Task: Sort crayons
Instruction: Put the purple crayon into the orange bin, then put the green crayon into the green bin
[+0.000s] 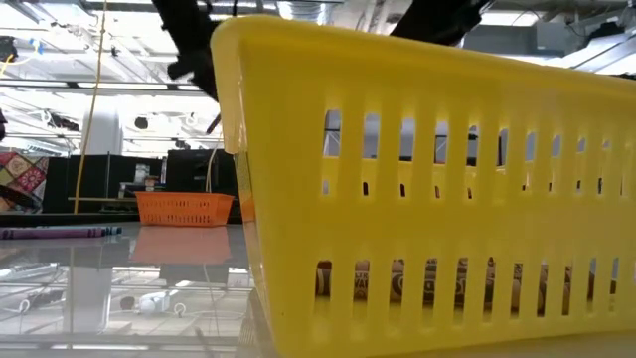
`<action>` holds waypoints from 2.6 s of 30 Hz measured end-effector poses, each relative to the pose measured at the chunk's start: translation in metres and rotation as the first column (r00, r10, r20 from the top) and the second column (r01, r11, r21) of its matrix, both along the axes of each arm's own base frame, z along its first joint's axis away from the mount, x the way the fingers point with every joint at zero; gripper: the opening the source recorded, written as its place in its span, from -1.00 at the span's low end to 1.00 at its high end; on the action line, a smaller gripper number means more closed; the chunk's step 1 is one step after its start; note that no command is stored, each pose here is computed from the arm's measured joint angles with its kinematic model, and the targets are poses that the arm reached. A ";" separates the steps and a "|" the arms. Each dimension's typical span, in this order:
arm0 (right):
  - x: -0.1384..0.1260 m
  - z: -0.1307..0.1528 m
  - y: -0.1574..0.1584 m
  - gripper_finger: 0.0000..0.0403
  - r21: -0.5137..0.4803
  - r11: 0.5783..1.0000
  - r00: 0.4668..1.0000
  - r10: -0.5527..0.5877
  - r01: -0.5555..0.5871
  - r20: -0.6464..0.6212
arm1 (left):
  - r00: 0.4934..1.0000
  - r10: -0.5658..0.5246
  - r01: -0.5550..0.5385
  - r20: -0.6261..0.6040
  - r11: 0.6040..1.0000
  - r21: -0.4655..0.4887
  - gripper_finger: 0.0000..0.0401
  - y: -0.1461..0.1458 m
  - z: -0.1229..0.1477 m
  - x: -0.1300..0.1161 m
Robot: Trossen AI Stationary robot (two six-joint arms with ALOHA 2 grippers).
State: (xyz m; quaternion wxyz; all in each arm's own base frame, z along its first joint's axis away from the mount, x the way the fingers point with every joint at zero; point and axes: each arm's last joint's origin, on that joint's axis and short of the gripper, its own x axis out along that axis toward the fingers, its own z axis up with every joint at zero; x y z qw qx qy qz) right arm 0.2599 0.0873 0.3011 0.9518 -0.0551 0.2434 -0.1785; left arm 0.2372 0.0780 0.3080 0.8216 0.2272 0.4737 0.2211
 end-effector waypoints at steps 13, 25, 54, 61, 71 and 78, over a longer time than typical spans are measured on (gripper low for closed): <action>-0.013 -0.004 0.025 -0.05 0.064 0.997 0.999 0.046 -0.046 -0.008 | 0.976 0.103 -0.155 -0.192 0.949 -0.275 -0.99 0.107 -0.050 -0.030; -0.023 -0.006 0.039 -0.05 0.076 0.997 1.000 0.026 -0.027 0.005 | 0.928 0.096 -0.226 -0.360 0.914 -0.338 -0.95 0.134 -0.098 -0.025; -0.065 -0.034 -0.001 -0.05 0.016 0.898 0.871 -0.421 0.439 -0.253 | 0.948 0.113 -0.216 -0.299 0.915 -0.339 -0.68 0.123 -0.084 -0.023; -0.067 -0.034 -0.002 -0.05 0.011 0.890 0.861 -0.437 0.455 -0.259 | 0.975 0.082 -0.151 -0.205 0.925 -0.349 -0.68 0.103 -0.064 -0.017; -0.067 -0.034 -0.002 -0.05 0.016 0.888 0.860 -0.440 0.459 -0.257 | 0.996 0.007 -0.038 -0.093 0.942 -0.334 -0.68 0.061 -0.038 -0.006; -0.067 -0.034 -0.002 -0.05 0.017 0.888 0.860 -0.440 0.459 -0.259 | 0.996 -0.081 0.065 -0.032 0.932 -0.356 -0.68 0.017 -0.024 0.000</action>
